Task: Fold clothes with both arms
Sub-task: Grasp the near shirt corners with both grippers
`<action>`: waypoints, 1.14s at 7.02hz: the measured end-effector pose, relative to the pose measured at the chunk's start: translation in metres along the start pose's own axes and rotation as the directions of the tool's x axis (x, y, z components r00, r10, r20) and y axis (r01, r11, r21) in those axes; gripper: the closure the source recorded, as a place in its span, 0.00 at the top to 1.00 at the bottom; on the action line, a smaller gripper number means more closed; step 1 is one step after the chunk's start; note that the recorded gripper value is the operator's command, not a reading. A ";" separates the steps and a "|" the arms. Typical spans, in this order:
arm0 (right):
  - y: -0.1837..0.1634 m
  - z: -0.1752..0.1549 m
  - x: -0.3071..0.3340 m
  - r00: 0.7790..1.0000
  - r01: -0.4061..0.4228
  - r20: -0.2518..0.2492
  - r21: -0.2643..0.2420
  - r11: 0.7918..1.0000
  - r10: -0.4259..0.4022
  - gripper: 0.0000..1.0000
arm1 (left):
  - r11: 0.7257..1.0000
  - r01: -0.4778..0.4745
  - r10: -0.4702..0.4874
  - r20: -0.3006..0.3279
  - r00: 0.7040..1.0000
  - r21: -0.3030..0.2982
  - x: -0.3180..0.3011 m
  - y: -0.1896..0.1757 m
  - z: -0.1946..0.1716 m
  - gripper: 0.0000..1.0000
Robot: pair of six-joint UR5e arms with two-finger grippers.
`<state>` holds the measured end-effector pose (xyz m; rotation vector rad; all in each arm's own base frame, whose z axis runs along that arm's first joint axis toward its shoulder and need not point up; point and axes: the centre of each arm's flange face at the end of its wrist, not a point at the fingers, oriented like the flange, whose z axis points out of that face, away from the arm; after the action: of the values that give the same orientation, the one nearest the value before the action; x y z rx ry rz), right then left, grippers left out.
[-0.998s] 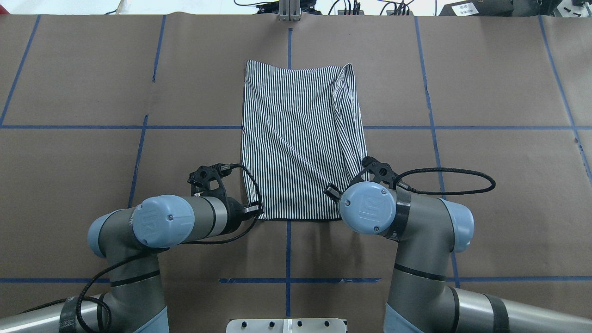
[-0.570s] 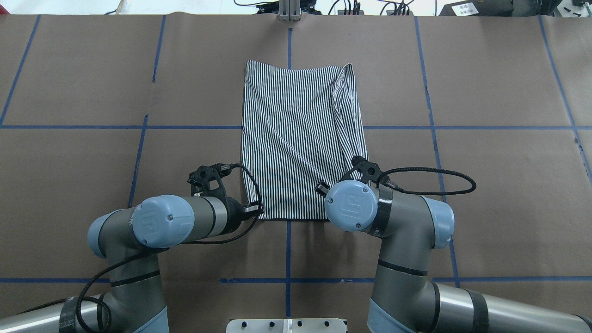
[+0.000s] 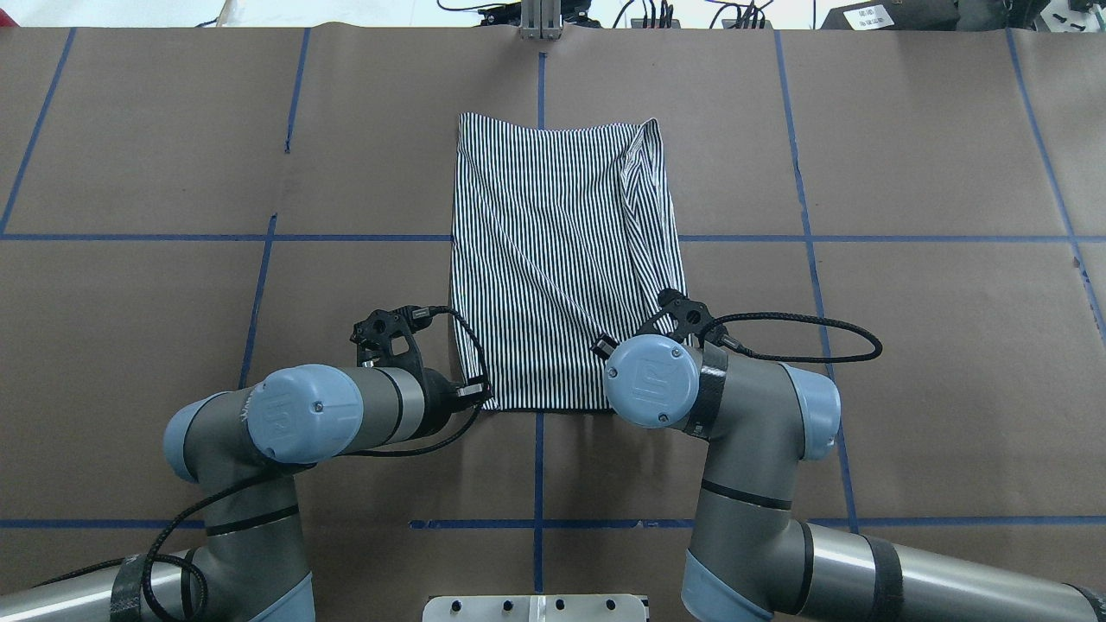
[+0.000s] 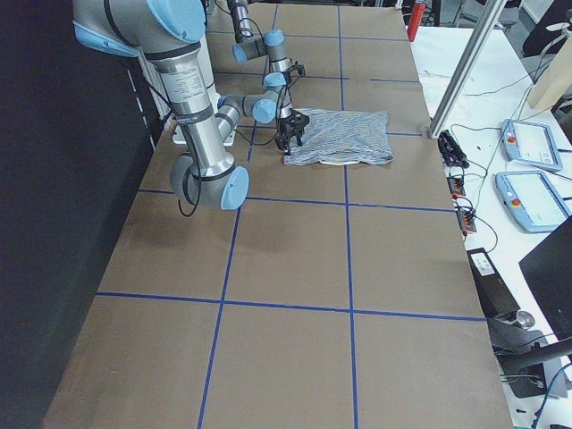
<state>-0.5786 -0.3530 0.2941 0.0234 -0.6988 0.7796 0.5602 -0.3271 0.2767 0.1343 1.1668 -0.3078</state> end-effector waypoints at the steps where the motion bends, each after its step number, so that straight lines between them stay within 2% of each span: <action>1: 0.000 0.000 0.000 1.000 -0.006 0.000 0.001 1.000 0.006 0.06 | 1.000 0.000 0.000 -0.001 1.000 0.000 0.000 0.000 0.000 0.00; 2: 0.000 0.000 -0.002 1.000 -0.025 0.002 0.000 1.000 0.025 0.00 | 1.000 0.001 -0.001 -0.001 1.000 0.000 0.001 0.000 0.000 0.00; 5: 0.002 -0.004 -0.008 0.996 -0.087 0.012 0.003 0.996 0.087 0.00 | 1.000 0.001 -0.001 -0.004 1.000 -0.001 0.001 0.000 -0.001 0.00; 8: 0.003 -0.004 -0.009 0.995 -0.099 0.016 0.004 0.995 0.099 0.00 | 1.000 0.000 0.000 -0.008 1.000 -0.002 0.003 0.001 -0.003 0.00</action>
<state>-0.5826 -0.3557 0.2845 -0.0010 -0.7172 0.8769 0.5588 -0.3262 0.2729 0.1342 1.1746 -0.3061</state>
